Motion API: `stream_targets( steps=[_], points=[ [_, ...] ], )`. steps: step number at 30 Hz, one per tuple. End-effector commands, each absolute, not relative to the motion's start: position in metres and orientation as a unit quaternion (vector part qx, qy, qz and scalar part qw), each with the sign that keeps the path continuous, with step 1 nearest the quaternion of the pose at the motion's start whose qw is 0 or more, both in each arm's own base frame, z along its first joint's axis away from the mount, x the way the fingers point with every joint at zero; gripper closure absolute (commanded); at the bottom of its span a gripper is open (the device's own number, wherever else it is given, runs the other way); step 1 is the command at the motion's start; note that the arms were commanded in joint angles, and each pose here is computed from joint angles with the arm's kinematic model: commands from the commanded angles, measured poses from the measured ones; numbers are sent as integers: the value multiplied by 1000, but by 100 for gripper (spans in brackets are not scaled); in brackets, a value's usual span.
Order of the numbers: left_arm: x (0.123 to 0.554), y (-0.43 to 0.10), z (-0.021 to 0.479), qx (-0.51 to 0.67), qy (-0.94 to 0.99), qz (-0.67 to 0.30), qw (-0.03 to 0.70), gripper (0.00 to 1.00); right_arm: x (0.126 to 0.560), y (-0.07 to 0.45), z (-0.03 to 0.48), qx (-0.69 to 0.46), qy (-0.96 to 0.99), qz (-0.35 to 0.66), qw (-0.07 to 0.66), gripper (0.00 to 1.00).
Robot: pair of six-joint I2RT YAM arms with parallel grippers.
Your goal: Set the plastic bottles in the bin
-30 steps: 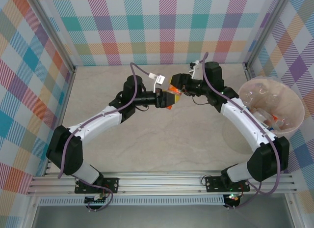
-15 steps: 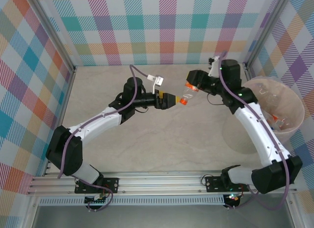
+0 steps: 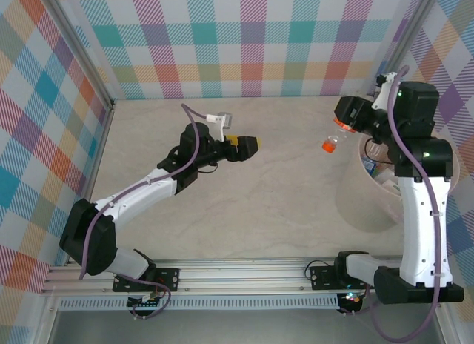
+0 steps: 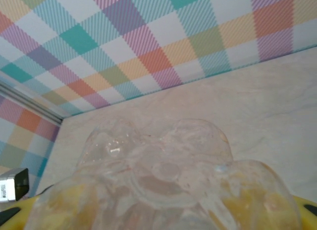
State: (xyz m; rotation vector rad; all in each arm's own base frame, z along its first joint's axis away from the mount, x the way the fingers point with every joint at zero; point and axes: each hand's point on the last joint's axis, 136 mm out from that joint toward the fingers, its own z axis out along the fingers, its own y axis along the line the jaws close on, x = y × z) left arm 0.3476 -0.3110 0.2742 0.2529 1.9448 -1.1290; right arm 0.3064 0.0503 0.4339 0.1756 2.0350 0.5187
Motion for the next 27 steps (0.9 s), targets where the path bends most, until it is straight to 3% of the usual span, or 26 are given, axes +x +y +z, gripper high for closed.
stream_targets(
  steps=[1,7,19,27],
  points=[
    [362,-284,270,42,793,-402,456,0,291,27,433,74,855,159,488,57],
    [377,-250,246,-36,818,-338,464,0,269,-27,449,130,852,38,505,57],
    [387,-247,231,-63,831,-338,436,0,232,-123,430,247,853,-217,405,57],
    [391,-259,232,-54,842,-345,410,0,226,-173,403,307,857,-273,313,56]
  ],
)
